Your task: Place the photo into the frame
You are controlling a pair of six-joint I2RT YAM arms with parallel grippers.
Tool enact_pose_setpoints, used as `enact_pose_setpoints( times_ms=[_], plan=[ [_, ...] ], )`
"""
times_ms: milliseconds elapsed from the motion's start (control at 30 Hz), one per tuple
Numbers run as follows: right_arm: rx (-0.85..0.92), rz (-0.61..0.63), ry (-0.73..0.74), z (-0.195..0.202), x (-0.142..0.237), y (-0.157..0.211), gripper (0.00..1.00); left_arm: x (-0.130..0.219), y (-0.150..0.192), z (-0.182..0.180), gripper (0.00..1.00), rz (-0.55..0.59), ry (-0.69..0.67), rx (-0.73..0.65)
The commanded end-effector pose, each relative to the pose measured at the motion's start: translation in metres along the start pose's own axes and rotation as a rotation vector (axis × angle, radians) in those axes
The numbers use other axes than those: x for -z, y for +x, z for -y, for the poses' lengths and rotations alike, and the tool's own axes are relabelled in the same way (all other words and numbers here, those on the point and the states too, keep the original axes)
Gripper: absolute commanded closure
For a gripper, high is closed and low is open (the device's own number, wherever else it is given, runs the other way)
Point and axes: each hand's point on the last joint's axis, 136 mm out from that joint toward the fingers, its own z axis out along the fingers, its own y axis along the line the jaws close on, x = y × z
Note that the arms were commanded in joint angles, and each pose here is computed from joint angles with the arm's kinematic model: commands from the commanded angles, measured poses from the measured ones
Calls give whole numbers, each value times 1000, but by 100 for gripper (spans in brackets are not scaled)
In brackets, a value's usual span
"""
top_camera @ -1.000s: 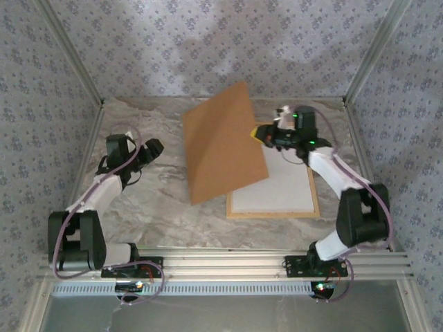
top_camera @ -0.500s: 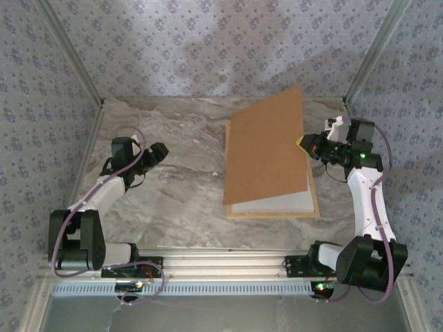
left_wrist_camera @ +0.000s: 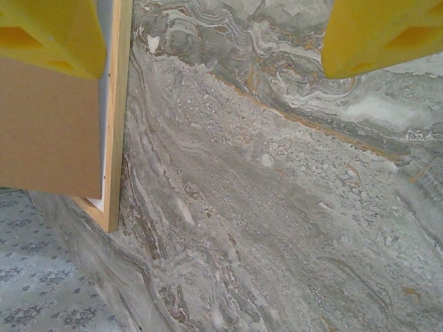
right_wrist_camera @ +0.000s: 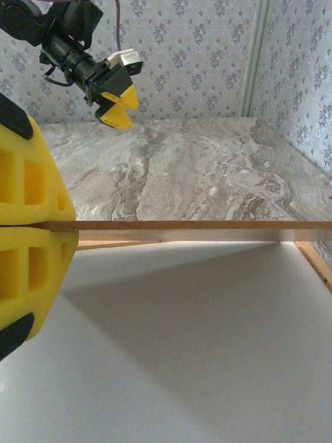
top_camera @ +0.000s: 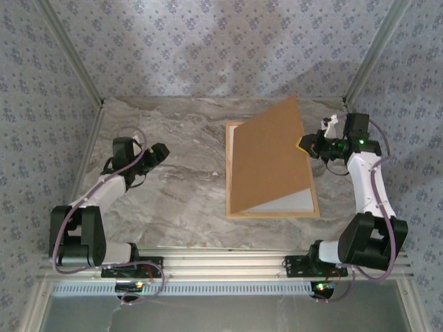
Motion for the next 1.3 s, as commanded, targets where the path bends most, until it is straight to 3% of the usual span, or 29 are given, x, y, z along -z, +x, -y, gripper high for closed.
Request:
enact_pose_setpoints(
  times_ms=[0,633,1267],
  plan=[
    [78,24,-84,-27,8,-14,100,-4,4,2,18,-14,25,-5],
    [88,2,-115,-10,-12,-25,100,-12,9,-5,19,-35,17,9],
    [98,-56,-133,26,-33,6,100,-17,11,-6,18,-48,19,15]
  ],
)
